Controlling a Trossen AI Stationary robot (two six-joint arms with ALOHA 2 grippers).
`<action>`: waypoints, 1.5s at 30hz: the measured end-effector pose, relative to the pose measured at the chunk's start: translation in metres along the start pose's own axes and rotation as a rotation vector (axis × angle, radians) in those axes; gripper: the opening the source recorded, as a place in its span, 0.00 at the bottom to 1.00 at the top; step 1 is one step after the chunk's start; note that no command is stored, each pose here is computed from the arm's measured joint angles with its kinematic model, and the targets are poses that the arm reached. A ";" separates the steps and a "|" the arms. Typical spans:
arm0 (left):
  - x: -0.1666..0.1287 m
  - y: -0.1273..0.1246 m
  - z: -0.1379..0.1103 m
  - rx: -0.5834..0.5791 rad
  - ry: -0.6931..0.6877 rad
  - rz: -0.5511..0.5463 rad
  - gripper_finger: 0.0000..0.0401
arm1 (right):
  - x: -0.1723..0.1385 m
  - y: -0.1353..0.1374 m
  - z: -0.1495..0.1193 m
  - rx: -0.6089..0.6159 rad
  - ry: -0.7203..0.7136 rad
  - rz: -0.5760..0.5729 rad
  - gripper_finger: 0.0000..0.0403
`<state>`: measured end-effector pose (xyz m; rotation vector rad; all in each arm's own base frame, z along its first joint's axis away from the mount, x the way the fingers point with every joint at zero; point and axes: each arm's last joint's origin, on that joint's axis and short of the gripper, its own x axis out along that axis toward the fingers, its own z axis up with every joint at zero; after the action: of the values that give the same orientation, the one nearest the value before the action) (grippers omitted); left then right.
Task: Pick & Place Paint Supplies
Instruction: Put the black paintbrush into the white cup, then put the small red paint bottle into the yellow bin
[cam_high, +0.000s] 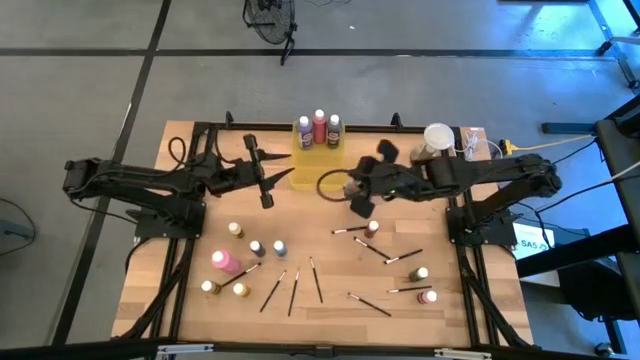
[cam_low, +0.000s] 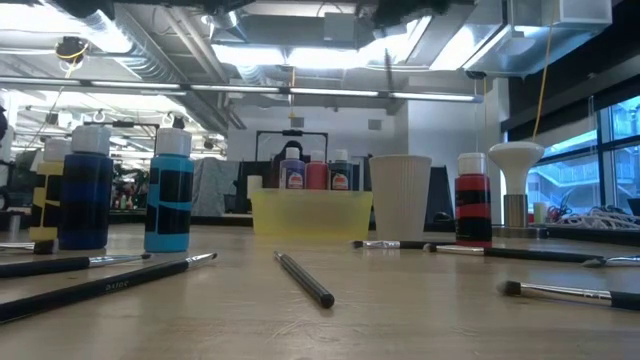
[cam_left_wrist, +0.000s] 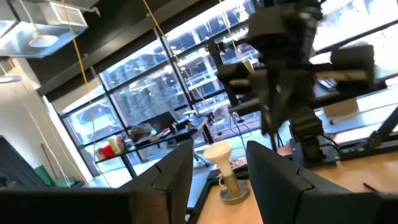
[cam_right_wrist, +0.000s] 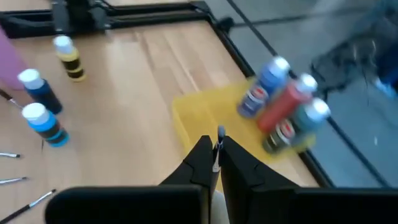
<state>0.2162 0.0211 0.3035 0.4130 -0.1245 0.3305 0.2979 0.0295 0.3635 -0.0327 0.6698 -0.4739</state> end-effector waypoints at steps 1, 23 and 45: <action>0.000 0.000 -0.001 0.002 0.006 -0.002 0.36 | -0.002 -0.003 -0.001 0.020 0.009 -0.015 0.04; 0.000 -0.007 -0.016 0.013 0.157 -0.053 0.36 | 0.062 0.003 -0.070 0.196 0.058 -0.034 0.04; 0.000 -0.007 -0.017 -0.038 0.167 -0.053 0.36 | 0.082 0.000 -0.101 0.333 0.147 0.063 0.17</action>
<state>0.2195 0.0218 0.2852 0.3492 0.0428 0.3090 0.2924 0.0063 0.2354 0.3394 0.7263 -0.5253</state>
